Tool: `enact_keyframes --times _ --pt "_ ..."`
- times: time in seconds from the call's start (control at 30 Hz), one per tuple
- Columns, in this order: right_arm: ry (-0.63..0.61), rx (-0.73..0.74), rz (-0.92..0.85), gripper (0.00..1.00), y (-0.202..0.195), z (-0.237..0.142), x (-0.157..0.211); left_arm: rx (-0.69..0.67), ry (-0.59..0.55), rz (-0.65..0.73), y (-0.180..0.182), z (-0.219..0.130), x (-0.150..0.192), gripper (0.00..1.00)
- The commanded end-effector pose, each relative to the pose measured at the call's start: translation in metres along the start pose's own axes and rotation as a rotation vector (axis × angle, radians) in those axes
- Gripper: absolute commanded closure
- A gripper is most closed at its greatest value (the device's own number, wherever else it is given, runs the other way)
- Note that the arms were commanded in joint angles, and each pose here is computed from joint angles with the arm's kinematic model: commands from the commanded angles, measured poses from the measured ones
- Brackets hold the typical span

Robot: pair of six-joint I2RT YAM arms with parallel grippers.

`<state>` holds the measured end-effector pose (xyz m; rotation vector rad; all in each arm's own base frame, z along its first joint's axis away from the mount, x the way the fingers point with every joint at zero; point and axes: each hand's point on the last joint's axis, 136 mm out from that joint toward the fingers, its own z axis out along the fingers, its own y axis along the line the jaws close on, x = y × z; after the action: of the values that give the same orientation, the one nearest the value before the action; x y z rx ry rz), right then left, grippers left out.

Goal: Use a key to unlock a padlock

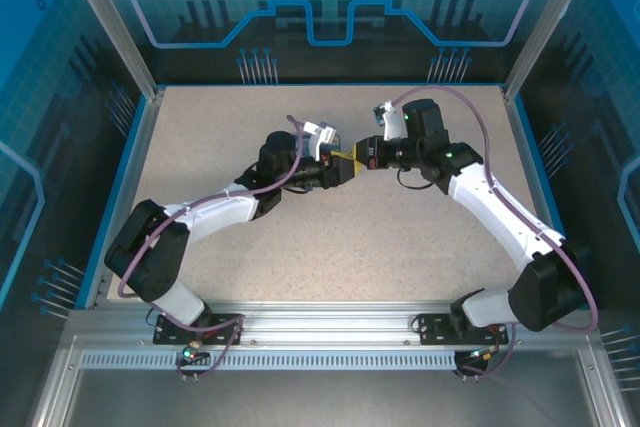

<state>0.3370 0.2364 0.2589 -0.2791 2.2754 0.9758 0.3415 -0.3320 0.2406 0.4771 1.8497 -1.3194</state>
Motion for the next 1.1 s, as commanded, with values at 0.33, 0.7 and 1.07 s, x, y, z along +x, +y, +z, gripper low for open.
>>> enact_keyframes --times 0.33,0.7,1.07 --pt "-0.361 0.177 -0.828 1.00 0.012 -0.012 -0.016 -0.169 -0.047 -0.222 -0.009 -0.098 -0.068 0.47" --pt "-0.355 0.282 -1.201 1.00 0.031 0.015 -0.017 -0.157 0.007 -0.571 -0.018 -0.090 -0.074 0.51" --pt "-0.303 0.302 -1.275 1.00 0.039 0.032 -0.014 -0.125 0.069 -0.665 -0.012 -0.063 -0.056 0.60"
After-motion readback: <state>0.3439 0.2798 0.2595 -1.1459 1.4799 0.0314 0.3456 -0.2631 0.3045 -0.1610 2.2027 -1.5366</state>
